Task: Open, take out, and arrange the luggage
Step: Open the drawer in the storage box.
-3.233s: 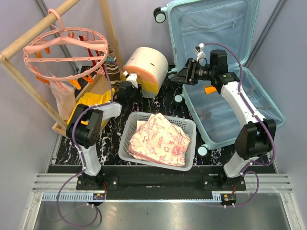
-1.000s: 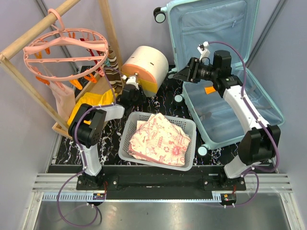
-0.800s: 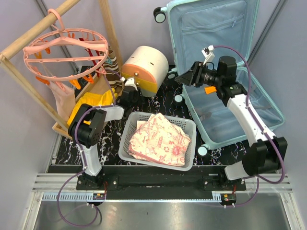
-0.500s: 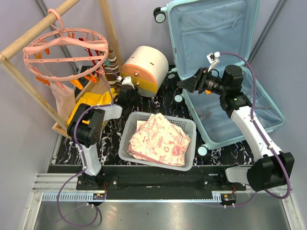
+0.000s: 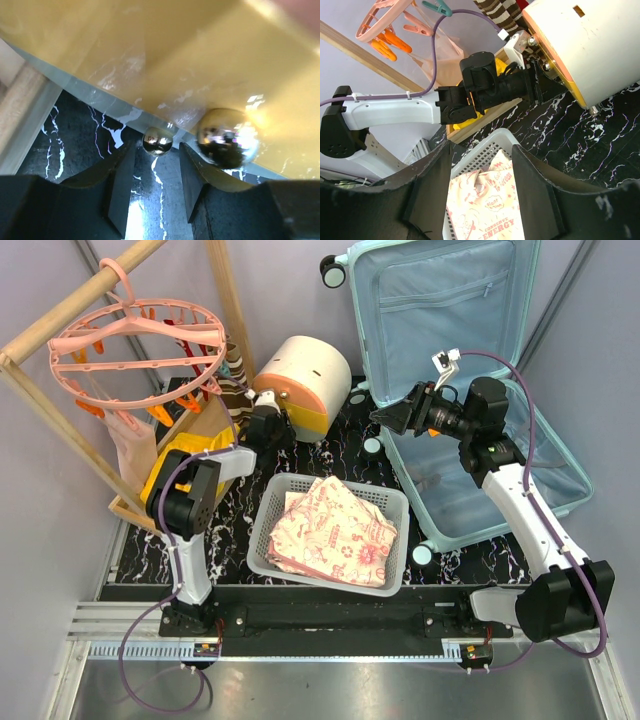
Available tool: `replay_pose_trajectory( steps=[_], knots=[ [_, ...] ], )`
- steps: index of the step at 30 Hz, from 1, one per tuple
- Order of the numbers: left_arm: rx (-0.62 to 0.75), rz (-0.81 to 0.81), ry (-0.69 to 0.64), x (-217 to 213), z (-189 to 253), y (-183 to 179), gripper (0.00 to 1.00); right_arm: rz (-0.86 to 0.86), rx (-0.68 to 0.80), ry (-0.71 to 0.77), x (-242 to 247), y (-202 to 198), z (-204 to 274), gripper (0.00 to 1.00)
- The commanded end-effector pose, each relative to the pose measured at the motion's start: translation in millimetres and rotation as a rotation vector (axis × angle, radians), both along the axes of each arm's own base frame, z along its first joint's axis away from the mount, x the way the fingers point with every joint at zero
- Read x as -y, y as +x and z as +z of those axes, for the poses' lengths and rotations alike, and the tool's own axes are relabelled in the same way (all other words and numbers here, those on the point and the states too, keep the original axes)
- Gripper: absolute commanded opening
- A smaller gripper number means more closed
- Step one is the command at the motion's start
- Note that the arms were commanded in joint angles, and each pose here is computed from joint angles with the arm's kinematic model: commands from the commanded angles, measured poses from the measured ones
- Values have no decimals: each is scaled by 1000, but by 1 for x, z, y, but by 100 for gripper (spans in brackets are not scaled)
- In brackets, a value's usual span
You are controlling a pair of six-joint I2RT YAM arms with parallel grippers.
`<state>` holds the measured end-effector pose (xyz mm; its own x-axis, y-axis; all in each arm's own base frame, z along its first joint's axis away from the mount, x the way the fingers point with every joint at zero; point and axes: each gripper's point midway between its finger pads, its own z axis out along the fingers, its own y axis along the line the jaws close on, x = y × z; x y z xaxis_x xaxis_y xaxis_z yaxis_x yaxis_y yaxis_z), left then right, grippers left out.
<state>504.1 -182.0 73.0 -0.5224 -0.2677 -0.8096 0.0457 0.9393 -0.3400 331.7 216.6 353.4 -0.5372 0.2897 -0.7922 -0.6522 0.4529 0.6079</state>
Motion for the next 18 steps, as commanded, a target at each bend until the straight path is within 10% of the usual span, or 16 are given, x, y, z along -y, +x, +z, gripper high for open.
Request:
replay_pose_trajectory(
  steps=[1,18],
  knots=[
    [37,-8,-27,4,16,15,43,12,82,8,1,-6,17,59],
    [50,-25,-40,4,20,22,18,14,82,-9,1,-3,9,60]
  ],
)
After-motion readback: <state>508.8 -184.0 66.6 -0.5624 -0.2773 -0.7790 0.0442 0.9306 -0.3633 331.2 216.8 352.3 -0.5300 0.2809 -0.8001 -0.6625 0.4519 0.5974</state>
